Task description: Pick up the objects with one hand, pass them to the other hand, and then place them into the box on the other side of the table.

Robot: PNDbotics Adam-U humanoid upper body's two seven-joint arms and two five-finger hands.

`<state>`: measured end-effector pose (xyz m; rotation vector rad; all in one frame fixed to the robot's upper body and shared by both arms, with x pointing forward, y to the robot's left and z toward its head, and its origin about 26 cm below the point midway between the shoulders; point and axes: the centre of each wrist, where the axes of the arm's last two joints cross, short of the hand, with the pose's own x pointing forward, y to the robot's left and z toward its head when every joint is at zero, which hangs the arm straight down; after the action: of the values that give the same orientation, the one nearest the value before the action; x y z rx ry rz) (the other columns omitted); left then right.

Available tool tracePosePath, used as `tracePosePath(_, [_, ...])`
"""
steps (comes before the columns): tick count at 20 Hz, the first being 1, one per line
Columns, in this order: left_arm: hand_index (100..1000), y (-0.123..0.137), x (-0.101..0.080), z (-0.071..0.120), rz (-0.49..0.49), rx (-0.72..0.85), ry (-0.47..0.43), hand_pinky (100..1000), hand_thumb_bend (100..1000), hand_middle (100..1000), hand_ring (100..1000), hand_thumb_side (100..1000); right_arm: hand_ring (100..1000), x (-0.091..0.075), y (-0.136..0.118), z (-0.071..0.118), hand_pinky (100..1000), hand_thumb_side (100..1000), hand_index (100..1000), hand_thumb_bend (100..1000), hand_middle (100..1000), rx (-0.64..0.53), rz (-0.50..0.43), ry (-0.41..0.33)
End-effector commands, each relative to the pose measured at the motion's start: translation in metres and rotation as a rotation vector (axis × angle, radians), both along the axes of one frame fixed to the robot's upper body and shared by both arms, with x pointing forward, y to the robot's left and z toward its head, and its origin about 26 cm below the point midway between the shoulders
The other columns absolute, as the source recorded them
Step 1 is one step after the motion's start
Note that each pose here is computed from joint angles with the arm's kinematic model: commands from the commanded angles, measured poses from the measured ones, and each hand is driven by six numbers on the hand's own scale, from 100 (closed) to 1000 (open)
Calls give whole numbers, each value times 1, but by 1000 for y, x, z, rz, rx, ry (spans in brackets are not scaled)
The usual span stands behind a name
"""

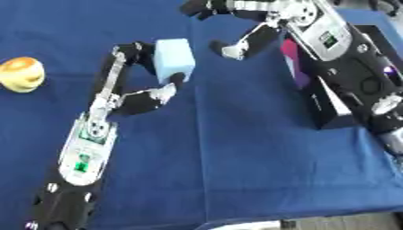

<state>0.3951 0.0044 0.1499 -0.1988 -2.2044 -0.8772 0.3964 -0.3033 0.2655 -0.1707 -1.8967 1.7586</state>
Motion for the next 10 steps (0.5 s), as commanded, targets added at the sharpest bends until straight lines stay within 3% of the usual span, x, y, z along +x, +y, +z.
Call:
tracePosePath(1, [548, -10, -5, 15, -26, -25, -40, 727, 100, 359, 449, 257, 1000, -1, -2, 12, 954, 300, 1000, 100, 1000, -131, 95, -63])
tracePosePath(4, [548, -9, -4, 15, -14, -36, -38, 726, 100, 359, 448, 267, 1000, -1, -2, 10, 959, 297, 1000, 100, 1000, -134, 90, -60])
tracePosePath(10, [549, -10, -6, 16, -5, -47, -49, 724, 100, 358, 448, 272, 1000, -1, 2, 9, 967, 379, 1000, 100, 1000, -145, 104, -34])
